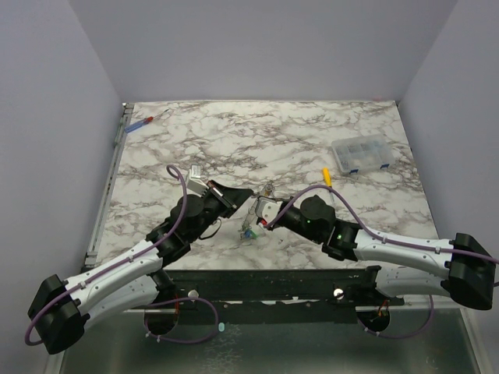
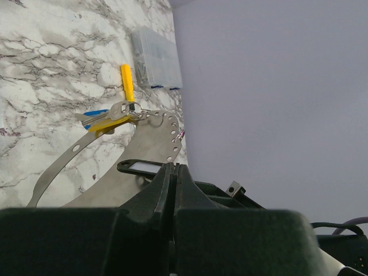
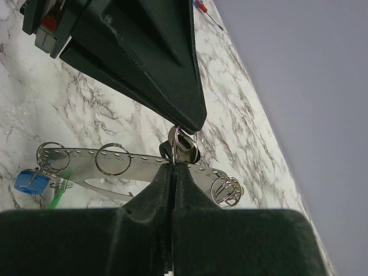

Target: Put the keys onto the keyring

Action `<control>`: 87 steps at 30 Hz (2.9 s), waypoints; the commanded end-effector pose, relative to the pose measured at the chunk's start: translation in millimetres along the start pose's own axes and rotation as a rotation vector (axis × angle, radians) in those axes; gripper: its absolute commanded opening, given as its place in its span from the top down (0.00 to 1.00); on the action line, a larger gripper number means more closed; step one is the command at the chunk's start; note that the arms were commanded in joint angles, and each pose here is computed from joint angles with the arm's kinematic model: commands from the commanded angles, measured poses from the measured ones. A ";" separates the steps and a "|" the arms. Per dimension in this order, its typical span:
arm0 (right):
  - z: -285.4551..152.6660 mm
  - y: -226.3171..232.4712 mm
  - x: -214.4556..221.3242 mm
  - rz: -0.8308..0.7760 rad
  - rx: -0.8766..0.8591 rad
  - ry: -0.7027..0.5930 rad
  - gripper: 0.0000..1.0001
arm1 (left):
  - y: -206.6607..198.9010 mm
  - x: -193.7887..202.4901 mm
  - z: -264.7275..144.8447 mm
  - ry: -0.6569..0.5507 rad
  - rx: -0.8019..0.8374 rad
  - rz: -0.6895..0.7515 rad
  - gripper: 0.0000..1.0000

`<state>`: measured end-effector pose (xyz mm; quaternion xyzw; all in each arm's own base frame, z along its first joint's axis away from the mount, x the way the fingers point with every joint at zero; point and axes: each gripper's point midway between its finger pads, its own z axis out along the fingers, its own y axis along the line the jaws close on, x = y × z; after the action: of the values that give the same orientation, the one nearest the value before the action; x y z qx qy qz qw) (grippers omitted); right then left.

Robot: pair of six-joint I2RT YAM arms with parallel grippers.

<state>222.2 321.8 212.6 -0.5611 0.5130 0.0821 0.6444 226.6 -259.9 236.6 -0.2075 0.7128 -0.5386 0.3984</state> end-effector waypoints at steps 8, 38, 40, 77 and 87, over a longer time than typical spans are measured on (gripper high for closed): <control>0.8 -18.8 -22.3 0.007 0.059 -0.049 0.99 | -12.5 5.8 0.5 0.028 0.049 0.020 1.00; -5.0 -24.3 -24.8 0.008 0.064 -0.040 0.99 | 3.1 9.1 -1.4 0.023 0.018 0.031 1.00; -5.4 -24.6 -25.0 0.008 0.064 -0.039 0.99 | 4.2 9.1 -1.4 0.021 0.015 0.030 1.00; -7.4 -20.6 -24.6 0.020 0.036 -0.026 0.99 | 20.3 -4.1 -3.9 -0.022 -0.102 0.191 1.00; -17.5 -13.9 -13.9 0.019 0.012 0.005 0.99 | 27.4 -17.3 -11.5 -0.054 -0.177 0.282 1.00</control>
<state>219.6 313.5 216.1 -0.5686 0.5238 0.0756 0.6297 228.9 -241.5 205.5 -0.1618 0.7701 -0.4306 0.4420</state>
